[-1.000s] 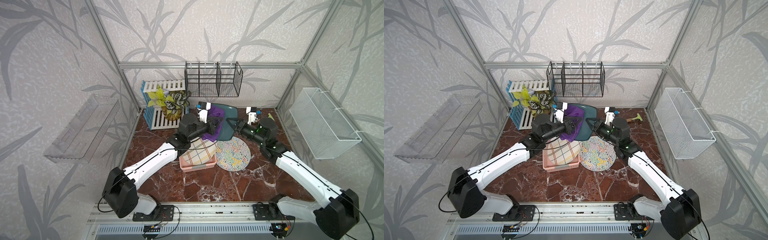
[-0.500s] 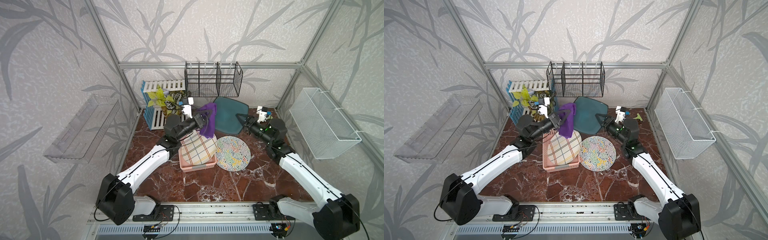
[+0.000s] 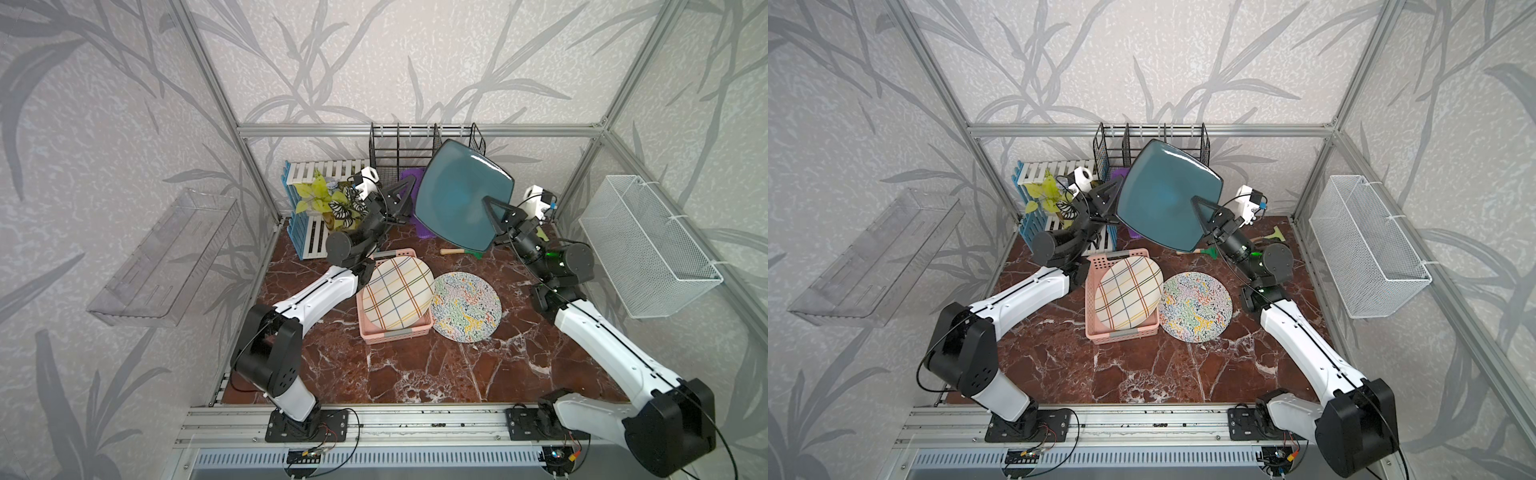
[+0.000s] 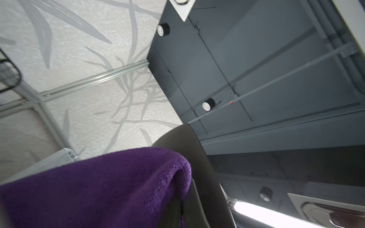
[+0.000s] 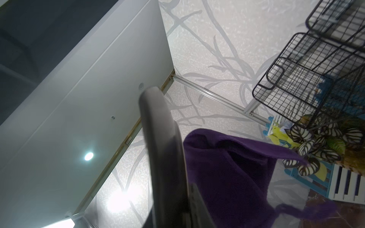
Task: Wipe the wet plate dry
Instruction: Wipe the plate with towel.
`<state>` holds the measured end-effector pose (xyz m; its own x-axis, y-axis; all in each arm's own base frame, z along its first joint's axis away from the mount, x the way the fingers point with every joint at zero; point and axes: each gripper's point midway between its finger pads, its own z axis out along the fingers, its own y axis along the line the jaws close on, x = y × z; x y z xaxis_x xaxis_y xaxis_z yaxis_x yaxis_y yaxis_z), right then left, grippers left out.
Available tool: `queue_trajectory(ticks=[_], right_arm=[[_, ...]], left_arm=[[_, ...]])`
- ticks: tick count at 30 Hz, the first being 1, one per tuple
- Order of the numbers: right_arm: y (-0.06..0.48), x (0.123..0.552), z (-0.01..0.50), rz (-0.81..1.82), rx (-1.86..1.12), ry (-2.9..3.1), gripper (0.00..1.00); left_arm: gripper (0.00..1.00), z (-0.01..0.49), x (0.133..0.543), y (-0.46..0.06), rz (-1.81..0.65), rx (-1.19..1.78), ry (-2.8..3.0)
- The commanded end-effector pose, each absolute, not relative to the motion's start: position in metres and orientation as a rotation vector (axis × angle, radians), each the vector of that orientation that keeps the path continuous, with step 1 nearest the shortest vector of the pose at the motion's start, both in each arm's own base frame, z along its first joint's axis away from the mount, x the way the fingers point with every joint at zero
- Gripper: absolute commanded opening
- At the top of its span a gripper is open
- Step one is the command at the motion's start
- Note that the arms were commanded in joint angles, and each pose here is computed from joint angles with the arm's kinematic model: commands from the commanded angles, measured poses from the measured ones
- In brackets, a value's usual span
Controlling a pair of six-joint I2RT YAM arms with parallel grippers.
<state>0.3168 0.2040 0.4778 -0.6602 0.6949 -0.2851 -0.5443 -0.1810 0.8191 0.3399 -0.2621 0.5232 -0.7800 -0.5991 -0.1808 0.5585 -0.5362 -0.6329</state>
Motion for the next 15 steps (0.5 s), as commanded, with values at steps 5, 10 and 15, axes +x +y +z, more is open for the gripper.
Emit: queue_trajectory(ticks=[5, 10, 15], right_arm=[[0.216, 0.308, 0.54, 1.997, 0.052, 1.014, 0.0], [0.189, 0.338, 0.553, 1.93, 0.155, 0.979, 0.0], [0.179, 0.331, 0.536, 1.895, 0.158, 1.021, 0.0]], left_arm=[[0.0, 0.558, 0.269, -0.286, -2.582, 0.036, 0.681], [0.0, 0.557, 0.26, -0.29, -2.61, 0.004, 0.641], [0.0, 0.581, 0.282, -0.257, -2.53, -0.007, 0.574]])
